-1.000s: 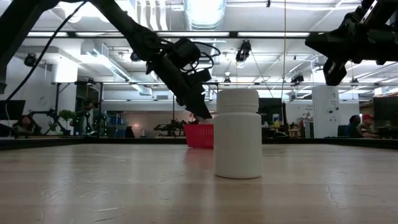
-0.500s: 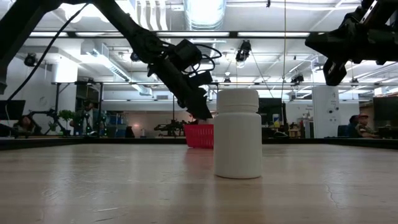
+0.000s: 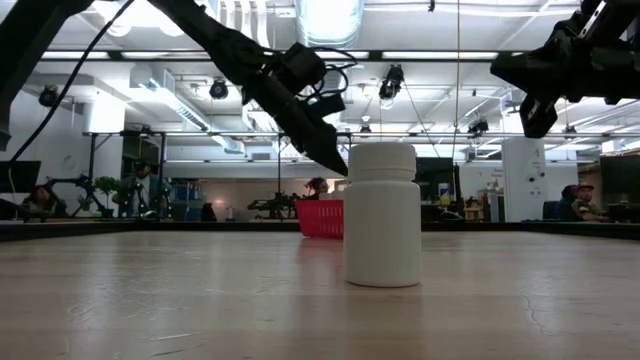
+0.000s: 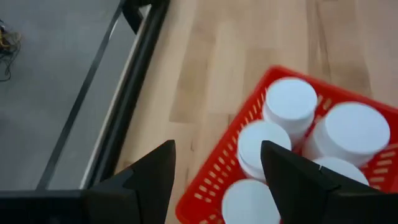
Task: Pick and place pill bottles into a basket
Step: Put the white pill bottle into the red bin
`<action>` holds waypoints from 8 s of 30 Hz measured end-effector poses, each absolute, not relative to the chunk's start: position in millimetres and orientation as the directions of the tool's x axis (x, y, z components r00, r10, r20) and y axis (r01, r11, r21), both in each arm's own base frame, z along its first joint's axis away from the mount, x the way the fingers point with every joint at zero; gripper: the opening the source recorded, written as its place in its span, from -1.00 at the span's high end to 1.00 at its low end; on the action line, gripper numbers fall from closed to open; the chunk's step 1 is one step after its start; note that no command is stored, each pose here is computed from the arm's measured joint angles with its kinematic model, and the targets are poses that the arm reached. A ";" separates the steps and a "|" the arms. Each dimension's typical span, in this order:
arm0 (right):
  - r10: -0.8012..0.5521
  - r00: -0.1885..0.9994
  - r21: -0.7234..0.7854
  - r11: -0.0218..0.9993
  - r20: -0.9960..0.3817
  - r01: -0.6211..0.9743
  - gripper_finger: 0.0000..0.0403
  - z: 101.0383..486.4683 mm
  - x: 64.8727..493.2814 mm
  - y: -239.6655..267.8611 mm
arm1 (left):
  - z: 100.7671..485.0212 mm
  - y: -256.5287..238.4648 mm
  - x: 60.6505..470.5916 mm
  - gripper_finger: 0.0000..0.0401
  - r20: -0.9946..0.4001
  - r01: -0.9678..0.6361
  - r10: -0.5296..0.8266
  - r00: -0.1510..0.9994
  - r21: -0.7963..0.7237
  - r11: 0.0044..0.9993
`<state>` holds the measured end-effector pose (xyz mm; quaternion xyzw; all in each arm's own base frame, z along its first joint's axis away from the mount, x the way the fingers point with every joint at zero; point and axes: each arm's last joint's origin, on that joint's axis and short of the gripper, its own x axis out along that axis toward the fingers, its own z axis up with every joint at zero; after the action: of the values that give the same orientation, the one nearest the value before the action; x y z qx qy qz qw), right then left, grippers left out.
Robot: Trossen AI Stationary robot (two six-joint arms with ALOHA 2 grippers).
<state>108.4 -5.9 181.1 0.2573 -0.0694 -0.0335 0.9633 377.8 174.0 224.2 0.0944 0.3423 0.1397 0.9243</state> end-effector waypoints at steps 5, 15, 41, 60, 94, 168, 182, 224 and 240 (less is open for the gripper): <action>-0.100 0.988 0.500 0.865 0.115 0.029 0.96 180.9 108.5 -5.9 | 233.5 174.5 378.7 -0.09 -0.636 -0.186 0.315 0.705 0.263 0.947; -0.100 0.989 0.497 0.867 0.113 0.031 0.96 180.8 108.5 -5.9 | 243.2 168.4 373.2 -0.09 -0.696 -0.159 0.289 0.657 0.246 0.956; -0.099 0.991 0.495 0.868 0.093 0.041 0.96 178.9 109.6 -5.9 | 275.6 120.8 358.7 -0.09 -0.693 -0.082 0.139 0.708 0.115 0.990; -0.098 0.991 0.497 0.867 0.091 0.041 0.96 178.7 109.7 -5.9 | 267.8 93.9 361.6 -0.07 -0.703 -0.040 -0.087 0.706 -0.162 0.986; -0.115 0.955 0.457 0.889 0.274 -0.024 0.96 224.6 114.0 -6.5 | 254.3 31.3 230.5 0.50 0.174 0.035 0.043 0.984 -0.424 0.905; 0.188 0.961 0.508 0.859 -0.203 -0.061 0.50 225.0 224.4 101.1 | 273.4 34.3 191.2 0.50 0.105 -0.268 0.286 0.952 -0.162 0.950; 0.150 0.932 0.278 0.959 -0.329 -0.057 0.49 204.5 217.5 98.9 | 273.1 36.6 190.3 0.50 0.103 -0.346 0.366 0.925 -0.171 0.922; 0.417 0.821 0.315 0.898 -0.390 -0.306 -0.82 110.9 269.9 135.5 | 272.8 37.5 189.5 0.50 0.101 -0.381 0.401 0.910 -0.171 0.908; 0.309 0.834 0.127 0.951 -0.457 -0.282 -0.82 103.6 274.7 132.8 | 271.3 37.7 189.8 0.50 0.097 -0.386 0.404 0.909 -0.166 0.908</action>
<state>274.7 132.8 103.6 0.0274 0.2431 0.1542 0.9573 189.8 37.7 271.3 -0.0715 -0.0646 0.2027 0.9745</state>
